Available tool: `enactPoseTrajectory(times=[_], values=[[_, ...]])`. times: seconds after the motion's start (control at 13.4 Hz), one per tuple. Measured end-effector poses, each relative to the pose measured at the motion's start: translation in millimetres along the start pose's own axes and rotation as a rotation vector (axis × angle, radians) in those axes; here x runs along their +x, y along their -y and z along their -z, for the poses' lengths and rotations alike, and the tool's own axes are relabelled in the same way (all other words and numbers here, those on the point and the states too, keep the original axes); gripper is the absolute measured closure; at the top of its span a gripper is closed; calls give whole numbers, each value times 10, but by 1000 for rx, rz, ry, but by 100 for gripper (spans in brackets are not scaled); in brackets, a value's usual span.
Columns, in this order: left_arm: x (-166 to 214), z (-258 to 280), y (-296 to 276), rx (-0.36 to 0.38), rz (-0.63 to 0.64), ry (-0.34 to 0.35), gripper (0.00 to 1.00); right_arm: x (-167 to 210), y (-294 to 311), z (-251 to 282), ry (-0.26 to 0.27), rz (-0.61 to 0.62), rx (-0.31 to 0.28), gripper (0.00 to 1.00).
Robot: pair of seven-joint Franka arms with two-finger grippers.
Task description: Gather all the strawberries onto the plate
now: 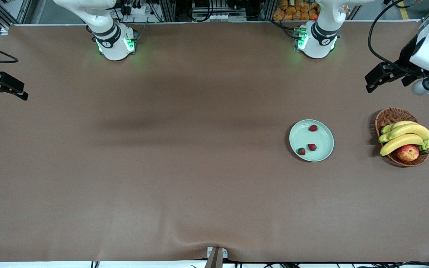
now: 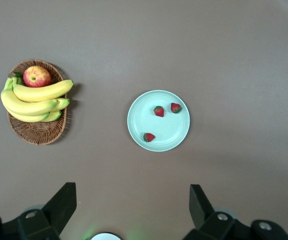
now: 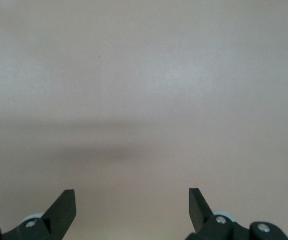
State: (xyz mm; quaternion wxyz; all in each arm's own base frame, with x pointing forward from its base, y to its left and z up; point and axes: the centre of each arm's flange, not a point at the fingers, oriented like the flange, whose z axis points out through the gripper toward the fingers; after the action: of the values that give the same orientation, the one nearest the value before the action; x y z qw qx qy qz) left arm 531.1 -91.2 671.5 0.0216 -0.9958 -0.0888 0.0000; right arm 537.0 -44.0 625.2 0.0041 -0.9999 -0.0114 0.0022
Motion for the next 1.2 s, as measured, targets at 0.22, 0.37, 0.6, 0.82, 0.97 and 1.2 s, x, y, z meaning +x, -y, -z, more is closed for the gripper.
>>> enactPoseTrajectory(times=[0.22,0.37,0.6,0.82,0.97,1.2], values=[[-91,7,186,-3,29,10,0,0,2,0,0,0,0,0],[-145,2,319,-18,50,25,0,1,12,-1,0,2,0,0],[-206,40,466,-22,59,43,0,5,55,-2,1,10,0,0],[-274,97,532,-24,39,43,0,10,105,-6,2,20,0,0],[-271,95,560,-26,-9,44,0,10,108,-9,4,20,0,0],[-260,89,601,-27,-9,45,0,10,108,-10,5,20,0,0]])
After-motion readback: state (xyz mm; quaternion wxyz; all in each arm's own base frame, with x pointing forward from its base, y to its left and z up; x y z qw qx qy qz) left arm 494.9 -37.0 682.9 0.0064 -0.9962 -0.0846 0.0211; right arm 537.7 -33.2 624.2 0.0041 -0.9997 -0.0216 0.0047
